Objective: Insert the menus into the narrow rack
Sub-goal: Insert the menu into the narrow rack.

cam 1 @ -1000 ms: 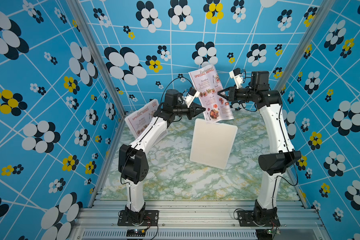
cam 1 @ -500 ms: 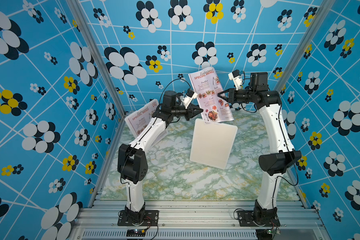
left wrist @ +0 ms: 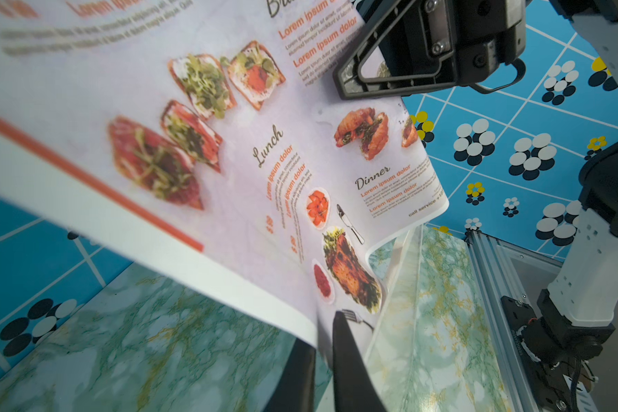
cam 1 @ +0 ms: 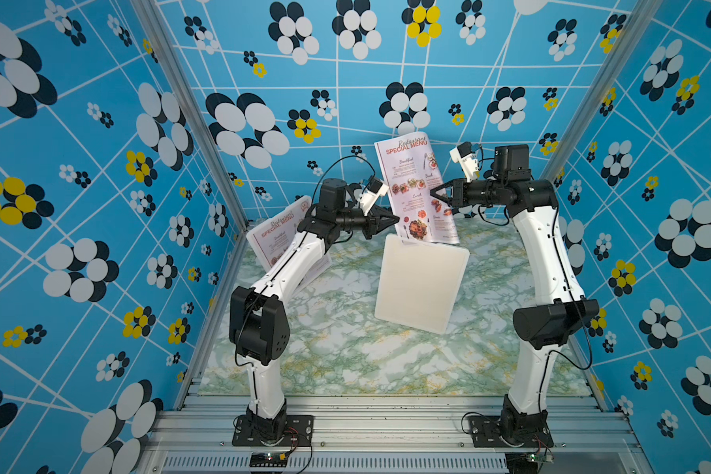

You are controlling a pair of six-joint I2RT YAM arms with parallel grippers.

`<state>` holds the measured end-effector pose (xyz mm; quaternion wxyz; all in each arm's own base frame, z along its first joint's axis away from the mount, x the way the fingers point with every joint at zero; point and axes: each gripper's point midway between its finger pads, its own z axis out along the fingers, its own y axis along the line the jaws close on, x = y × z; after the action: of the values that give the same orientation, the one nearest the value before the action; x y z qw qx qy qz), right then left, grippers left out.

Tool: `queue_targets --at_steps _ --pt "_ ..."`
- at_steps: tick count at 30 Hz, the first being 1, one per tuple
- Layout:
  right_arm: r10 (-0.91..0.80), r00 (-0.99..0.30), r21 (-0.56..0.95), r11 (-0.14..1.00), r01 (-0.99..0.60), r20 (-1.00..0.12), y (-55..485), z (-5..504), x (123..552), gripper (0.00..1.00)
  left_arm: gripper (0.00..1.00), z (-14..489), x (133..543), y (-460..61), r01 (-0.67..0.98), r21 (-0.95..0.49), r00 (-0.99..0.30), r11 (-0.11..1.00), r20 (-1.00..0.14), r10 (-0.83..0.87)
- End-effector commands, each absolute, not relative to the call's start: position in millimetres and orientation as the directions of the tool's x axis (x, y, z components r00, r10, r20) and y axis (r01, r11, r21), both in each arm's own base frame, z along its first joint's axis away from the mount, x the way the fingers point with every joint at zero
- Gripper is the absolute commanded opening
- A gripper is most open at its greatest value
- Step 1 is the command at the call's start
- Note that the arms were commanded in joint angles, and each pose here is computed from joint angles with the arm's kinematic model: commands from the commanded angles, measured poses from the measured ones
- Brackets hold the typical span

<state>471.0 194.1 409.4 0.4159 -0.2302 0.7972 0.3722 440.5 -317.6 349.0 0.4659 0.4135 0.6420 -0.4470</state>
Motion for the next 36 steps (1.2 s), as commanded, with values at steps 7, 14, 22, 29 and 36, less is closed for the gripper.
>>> queue_targets --at_steps 7,14,22,29,36 --pt "-0.044 -0.545 0.433 0.555 -0.710 -0.837 199 428 451 0.14 0.16 362 433 -304 0.952 -0.179 -0.212 0.248 -0.971 0.112" --pt "-0.036 -0.556 0.462 0.511 -0.724 -0.831 199 433 445 0.14 0.21 357 432 -302 0.950 -0.190 -0.224 0.247 -0.968 0.117" --pt "-0.046 -0.569 0.476 0.496 -0.726 -0.821 201 428 442 0.15 0.42 364 435 -305 0.952 -0.185 -0.213 0.242 -0.973 0.093" --pt "-0.058 -0.577 0.482 0.486 -0.729 -0.815 202 424 439 0.14 0.66 370 440 -314 0.960 -0.182 -0.200 0.214 -0.977 0.066" --pt "-0.059 -0.588 0.495 0.475 -0.728 -0.807 203 421 439 0.14 0.71 367 448 -328 0.964 -0.198 -0.209 0.175 -0.977 0.042"
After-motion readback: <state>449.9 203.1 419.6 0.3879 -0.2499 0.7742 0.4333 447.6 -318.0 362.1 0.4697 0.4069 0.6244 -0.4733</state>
